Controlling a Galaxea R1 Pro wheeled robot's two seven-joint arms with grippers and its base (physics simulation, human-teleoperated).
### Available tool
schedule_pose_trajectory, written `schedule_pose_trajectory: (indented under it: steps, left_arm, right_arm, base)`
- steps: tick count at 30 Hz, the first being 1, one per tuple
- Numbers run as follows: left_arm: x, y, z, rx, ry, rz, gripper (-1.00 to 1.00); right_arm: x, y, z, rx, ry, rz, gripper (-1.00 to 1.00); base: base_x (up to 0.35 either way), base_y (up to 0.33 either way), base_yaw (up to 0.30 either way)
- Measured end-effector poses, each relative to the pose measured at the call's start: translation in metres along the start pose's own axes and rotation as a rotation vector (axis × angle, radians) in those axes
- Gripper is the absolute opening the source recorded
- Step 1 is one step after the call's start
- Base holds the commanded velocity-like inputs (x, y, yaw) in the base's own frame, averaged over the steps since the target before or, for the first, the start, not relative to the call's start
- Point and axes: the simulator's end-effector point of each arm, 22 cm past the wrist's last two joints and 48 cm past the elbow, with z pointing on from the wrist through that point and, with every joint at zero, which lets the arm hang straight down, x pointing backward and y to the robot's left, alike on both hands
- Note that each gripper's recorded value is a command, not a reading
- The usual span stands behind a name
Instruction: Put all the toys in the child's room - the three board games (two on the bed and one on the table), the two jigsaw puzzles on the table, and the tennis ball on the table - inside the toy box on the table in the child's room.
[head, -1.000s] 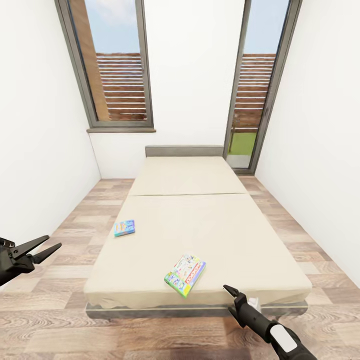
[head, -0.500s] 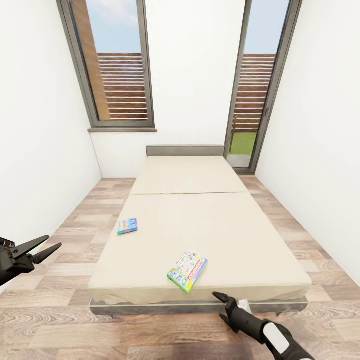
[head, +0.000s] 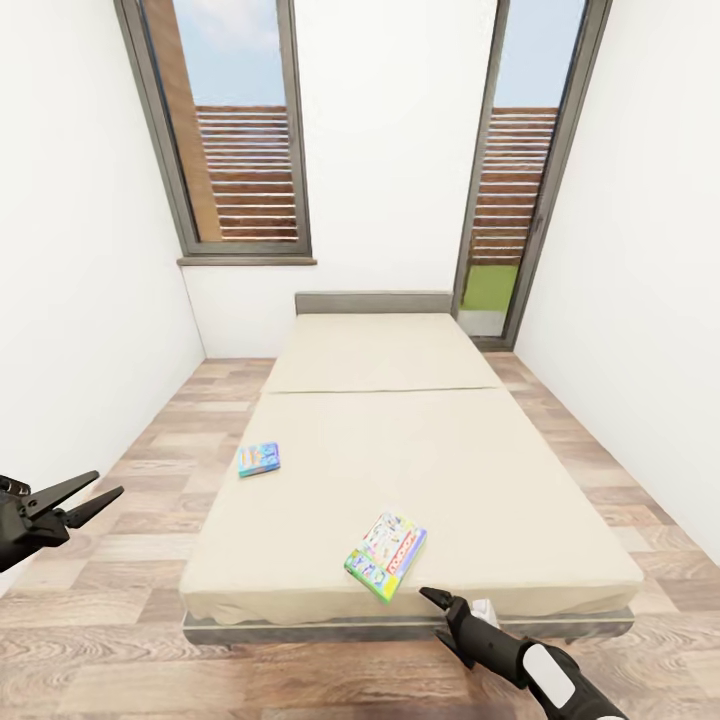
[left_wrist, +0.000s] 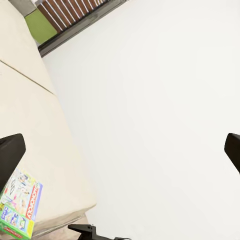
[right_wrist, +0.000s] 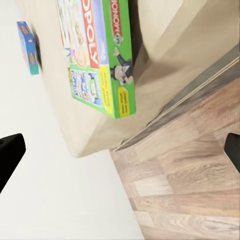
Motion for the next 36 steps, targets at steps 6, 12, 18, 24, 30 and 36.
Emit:
schedule_pose_trajectory:
  steps: [6, 12, 18, 24, 30, 36]
  left_arm:
    - [0.0, 0.0, 0.0, 0.001, 0.0, -0.001, 1.0]
    - [0.0, -0.001, 0.0, 0.006, -0.003, -0.002, 1.0]
    - [0.004, 0.005, -0.001, 0.006, -0.003, -0.003, 1.0]
    - [0.01, 0.014, -0.004, 0.006, -0.003, -0.002, 1.0]
    - [0.017, 0.024, -0.006, 0.006, -0.003, -0.002, 1.0]
    - [0.024, 0.033, -0.008, 0.006, -0.003, -0.002, 1.0]
  right_arm:
    - [0.0, 0.0, 0.0, 0.0, 0.0, 0.0, 1.0]
    - [0.0, 0.0, 0.0, 0.001, 0.001, 0.0, 1.0]
    - [0.001, -0.006, 0.004, 0.0, 0.002, -0.001, 1.0]
    - [0.005, -0.014, 0.012, -0.006, 0.005, -0.001, 1.0]
    - [0.006, -0.024, 0.017, -0.007, 0.006, -0.002, 1.0]
    - [0.007, -0.032, 0.023, -0.017, 0.008, -0.004, 1.0]
  base:
    - [0.104, 0.114, 0.0]
    - [0.015, 0.017, 0.0]
    - [0.002, 0.002, 0.0]
    - [0.0, 0.0, 0.0]
    - [0.0, 0.0, 0.0]
    - [0.0, 0.0, 0.0]
